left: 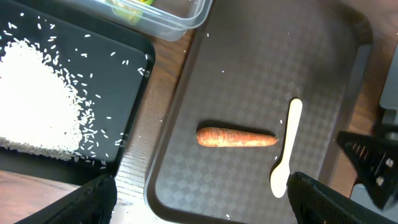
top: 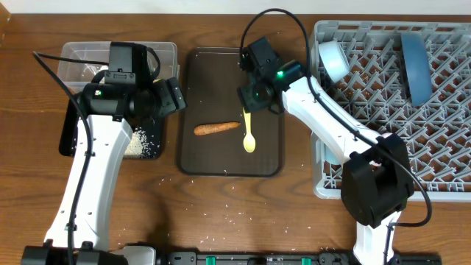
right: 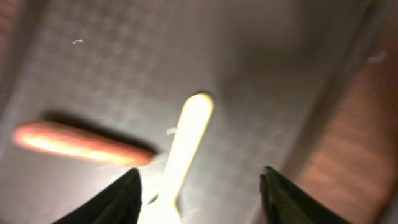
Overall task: Sort waste into correct bins and load items into the dishwasher rack
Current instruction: 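Grasp the yellow spoon on the brown tray with the right gripper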
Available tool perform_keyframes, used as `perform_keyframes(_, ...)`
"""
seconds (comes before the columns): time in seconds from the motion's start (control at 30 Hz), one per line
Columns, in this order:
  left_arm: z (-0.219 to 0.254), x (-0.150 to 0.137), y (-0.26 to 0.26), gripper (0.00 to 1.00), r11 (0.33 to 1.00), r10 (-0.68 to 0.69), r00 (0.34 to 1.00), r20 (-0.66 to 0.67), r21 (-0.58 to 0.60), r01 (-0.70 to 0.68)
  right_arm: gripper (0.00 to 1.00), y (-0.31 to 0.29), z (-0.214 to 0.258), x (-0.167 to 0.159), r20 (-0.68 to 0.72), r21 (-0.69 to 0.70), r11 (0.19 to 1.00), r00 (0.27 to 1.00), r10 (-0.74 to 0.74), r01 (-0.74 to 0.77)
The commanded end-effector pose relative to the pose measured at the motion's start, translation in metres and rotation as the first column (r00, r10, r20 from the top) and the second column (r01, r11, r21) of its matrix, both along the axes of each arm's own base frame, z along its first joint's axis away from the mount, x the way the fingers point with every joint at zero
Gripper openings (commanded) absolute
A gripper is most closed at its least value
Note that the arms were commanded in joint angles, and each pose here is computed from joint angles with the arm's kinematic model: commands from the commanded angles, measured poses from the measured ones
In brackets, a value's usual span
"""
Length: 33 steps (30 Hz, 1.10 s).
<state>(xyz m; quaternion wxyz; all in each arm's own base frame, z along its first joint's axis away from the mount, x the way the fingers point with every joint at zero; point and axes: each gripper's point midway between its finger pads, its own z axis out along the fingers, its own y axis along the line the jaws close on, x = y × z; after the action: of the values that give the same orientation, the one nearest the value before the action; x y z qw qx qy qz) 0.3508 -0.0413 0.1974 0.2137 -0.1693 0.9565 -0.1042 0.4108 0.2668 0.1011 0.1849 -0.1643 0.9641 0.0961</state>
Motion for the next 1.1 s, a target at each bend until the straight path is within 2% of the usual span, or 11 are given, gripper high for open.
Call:
perform_keyframes(0.0,0.001,0.001,0.002,0.89,1.000,0.008,1.000,0.001,0.004,-0.008,0.54,0.015,-0.019,-0.025,-0.152,0.087,0.989,0.983,-0.102,0.116)
perform_keyframes(0.13,0.001,0.001,0.002,0.89,1.000,0.008,1.000,0.001,0.004,-0.008,0.43,0.015,-0.048,-0.046,-0.220,0.067,0.979,0.960,-0.171,0.190)
perform_keyframes(0.33,0.001,0.001,0.002,0.89,1.000,0.008,1.000,0.001,0.004,-0.008,0.33,0.009,-0.084,-0.059,-0.246,0.063,0.967,0.943,-0.224,0.246)
perform_keyframes(0.47,0.001,0.001,0.002,0.90,1.000,0.008,1.000,0.001,0.004,-0.008,0.31,0.008,-0.093,-0.060,-0.238,0.075,0.964,0.944,-0.229,0.253)
perform_keyframes(0.63,0.001,0.001,0.002,0.90,1.000,0.008,1.000,0.001,0.004,-0.008,0.24,-0.002,-0.104,-0.055,-0.198,0.052,0.942,0.928,-0.316,0.332)
perform_keyframes(0.9,0.001,0.001,0.002,0.90,1.000,0.008,1.000,0.001,0.004,-0.008,0.19,0.013,-0.124,-0.052,-0.189,0.072,0.944,0.934,-0.303,0.321)
perform_keyframes(1.0,0.001,0.001,0.002,0.90,1.000,0.008,1.000,0.001,0.004,-0.008,0.04,0.014,-0.126,-0.053,-0.206,0.080,0.945,0.933,-0.296,0.318)
perform_keyframes(1.07,0.001,0.001,0.002,0.90,1.000,0.008,1.000,0.001,0.004,-0.008,0.01,0.015,-0.126,-0.054,-0.214,0.085,0.945,0.932,-0.293,0.317)
